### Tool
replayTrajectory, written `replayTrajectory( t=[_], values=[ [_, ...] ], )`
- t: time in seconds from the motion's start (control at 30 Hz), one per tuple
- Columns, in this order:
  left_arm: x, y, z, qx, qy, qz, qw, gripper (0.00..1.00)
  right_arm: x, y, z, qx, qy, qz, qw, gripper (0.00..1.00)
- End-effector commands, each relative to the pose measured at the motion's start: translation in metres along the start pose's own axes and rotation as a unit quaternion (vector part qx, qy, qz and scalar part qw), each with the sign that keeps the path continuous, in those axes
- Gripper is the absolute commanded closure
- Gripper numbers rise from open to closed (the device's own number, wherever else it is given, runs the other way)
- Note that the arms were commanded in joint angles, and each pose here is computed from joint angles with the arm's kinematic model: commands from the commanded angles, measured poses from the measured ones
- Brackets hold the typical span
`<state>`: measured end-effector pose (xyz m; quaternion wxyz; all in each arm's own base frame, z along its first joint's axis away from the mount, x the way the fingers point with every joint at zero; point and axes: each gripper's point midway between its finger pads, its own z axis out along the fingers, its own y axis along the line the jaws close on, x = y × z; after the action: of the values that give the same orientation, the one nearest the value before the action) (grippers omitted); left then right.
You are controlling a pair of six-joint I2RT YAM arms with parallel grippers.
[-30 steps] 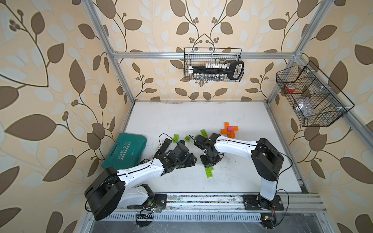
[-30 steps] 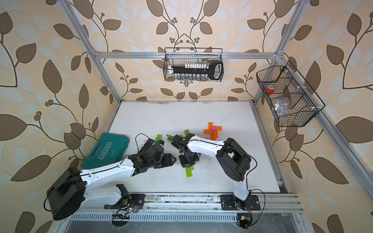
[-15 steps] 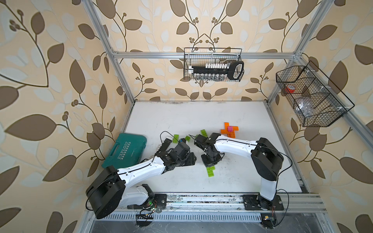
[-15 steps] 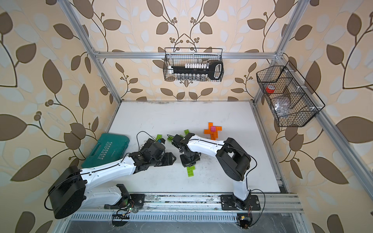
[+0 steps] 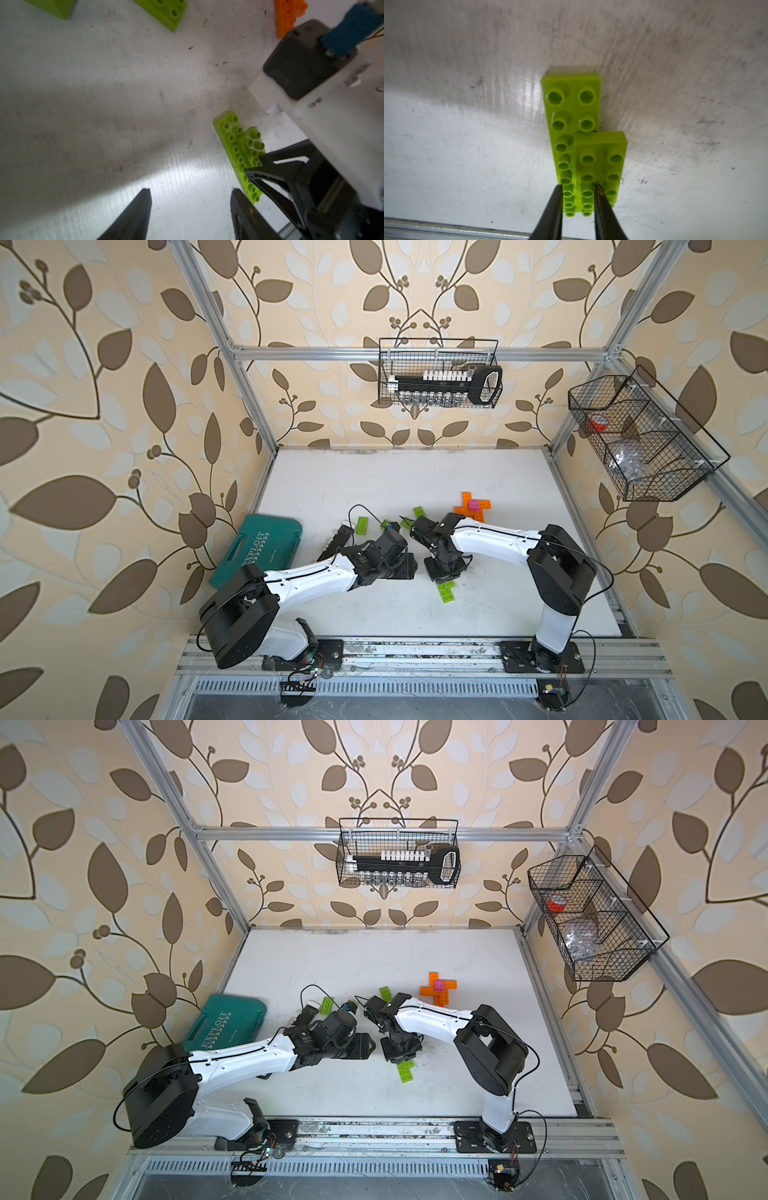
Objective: Assemble a small pinwheel with lego
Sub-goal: Assemble the lego brick with the lego brick, then pick up the lego brick from the center of the board.
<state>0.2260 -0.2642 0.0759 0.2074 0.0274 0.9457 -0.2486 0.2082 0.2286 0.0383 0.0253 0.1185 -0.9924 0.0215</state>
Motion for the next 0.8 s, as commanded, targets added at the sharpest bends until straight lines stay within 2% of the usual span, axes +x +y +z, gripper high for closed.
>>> replayTrajectory(
  t=[0.0,0.23,0.37,0.6,0.77],
  values=[
    [-0.014,-0.002,-0.012,-0.008,-0.029,0.005,1.000,0.36,-0.001,0.003,-0.019,-0.021,-0.020,-0.004,1.000,0.75],
    [-0.035,0.015,-0.022,-0.046,-0.042,0.001,0.998,0.34,-0.013,0.004,-0.057,-0.059,-0.091,-0.012,0.994,0.75],
    [-0.058,0.025,-0.028,-0.095,-0.038,0.020,0.995,0.27,-0.029,-0.014,-0.082,-0.092,-0.146,0.007,0.985,0.66],
    [-0.087,0.026,-0.014,-0.146,0.003,0.094,0.985,0.15,-0.052,-0.049,-0.103,-0.183,-0.178,0.064,0.965,0.50],
    [-0.102,0.010,0.010,-0.140,0.042,0.170,0.975,0.11,-0.057,-0.063,-0.122,-0.245,-0.200,0.077,0.946,0.41]
  ],
)
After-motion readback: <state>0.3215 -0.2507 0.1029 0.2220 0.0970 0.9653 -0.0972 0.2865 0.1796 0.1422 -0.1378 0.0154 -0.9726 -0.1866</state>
